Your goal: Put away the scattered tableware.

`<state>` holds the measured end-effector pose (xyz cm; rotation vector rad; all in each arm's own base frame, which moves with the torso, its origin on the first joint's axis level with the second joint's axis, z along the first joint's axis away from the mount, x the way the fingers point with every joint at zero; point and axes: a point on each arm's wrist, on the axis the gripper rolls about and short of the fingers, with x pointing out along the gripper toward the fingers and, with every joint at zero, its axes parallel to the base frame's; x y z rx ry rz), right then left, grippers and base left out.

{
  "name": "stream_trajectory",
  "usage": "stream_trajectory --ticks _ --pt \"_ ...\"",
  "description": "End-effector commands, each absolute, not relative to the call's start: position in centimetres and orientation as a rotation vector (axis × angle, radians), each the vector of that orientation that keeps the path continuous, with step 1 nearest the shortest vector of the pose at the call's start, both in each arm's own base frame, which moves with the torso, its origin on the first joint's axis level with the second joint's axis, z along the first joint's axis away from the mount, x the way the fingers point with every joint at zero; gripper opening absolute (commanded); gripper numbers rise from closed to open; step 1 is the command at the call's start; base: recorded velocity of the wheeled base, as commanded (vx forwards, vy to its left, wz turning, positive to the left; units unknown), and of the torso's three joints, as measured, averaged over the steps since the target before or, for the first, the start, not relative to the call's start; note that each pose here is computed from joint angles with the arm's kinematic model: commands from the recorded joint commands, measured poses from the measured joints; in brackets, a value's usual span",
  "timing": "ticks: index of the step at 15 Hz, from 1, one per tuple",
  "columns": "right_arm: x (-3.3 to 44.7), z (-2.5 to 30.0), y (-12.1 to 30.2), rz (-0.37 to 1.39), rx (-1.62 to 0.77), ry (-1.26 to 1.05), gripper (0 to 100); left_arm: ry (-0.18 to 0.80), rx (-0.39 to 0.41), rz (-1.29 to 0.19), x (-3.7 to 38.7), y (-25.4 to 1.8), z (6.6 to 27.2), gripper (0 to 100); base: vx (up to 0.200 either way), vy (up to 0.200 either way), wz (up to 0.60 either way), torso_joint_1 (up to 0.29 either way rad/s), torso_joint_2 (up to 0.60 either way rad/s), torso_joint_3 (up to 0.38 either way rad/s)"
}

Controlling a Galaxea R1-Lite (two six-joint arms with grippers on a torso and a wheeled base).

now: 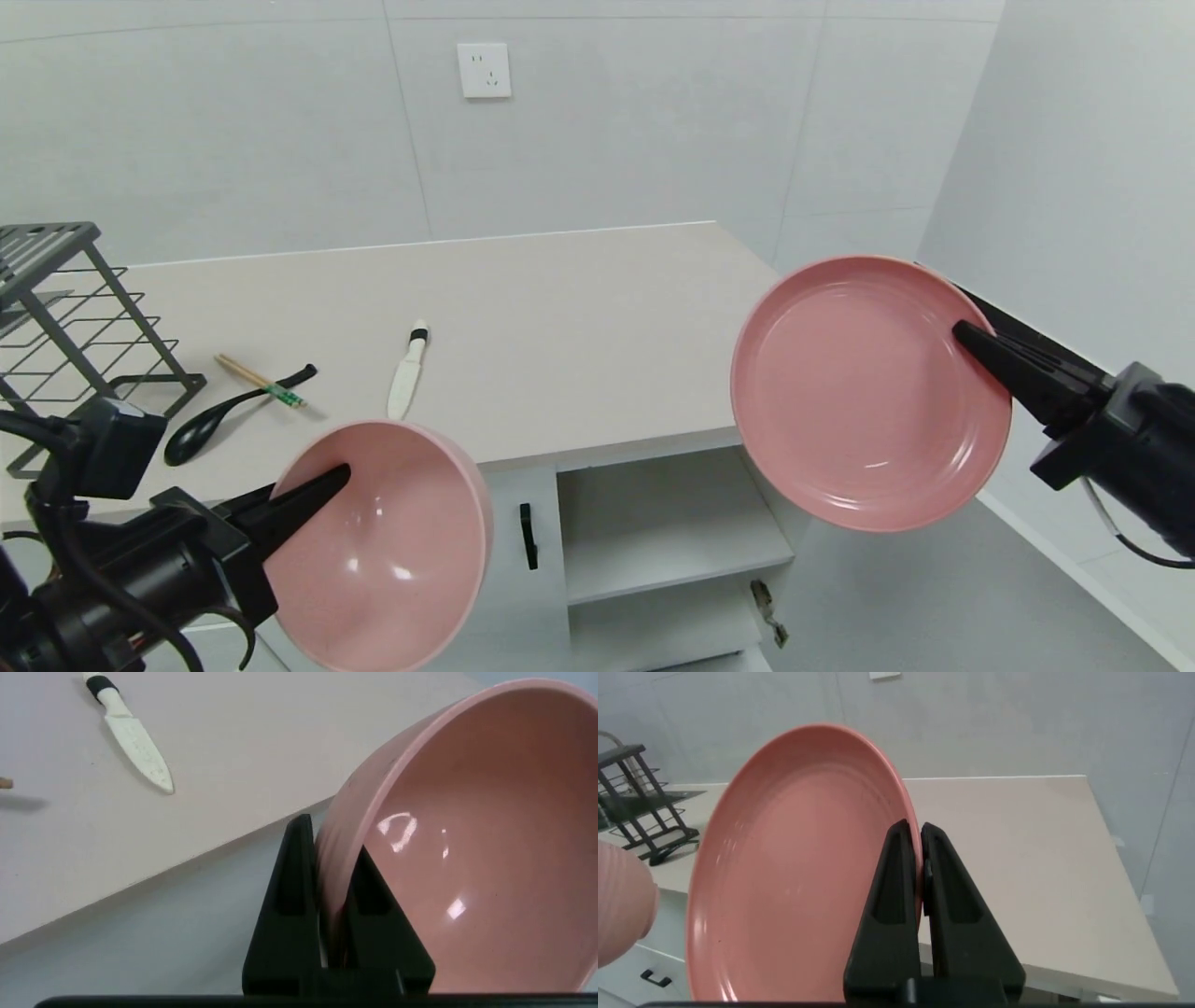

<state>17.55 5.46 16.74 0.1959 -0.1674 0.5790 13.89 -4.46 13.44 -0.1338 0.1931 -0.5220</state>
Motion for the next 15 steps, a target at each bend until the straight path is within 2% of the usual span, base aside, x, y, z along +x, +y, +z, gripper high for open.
stream_trajectory --ticks 1,15 --pt "17.56 16.71 5.48 0.58 0.196 -0.166 0 0.193 -0.134 -0.52 13.95 -4.45 13.46 0 0.0 0.0 0.0 -0.178 0.33 0.173" --pt "17.47 16.04 5.78 0.594 0.197 -0.13 0 0.179 -0.127 -0.518 13.74 -4.36 13.63 0 0.0 0.0 0.0 -0.201 0.39 0.181"
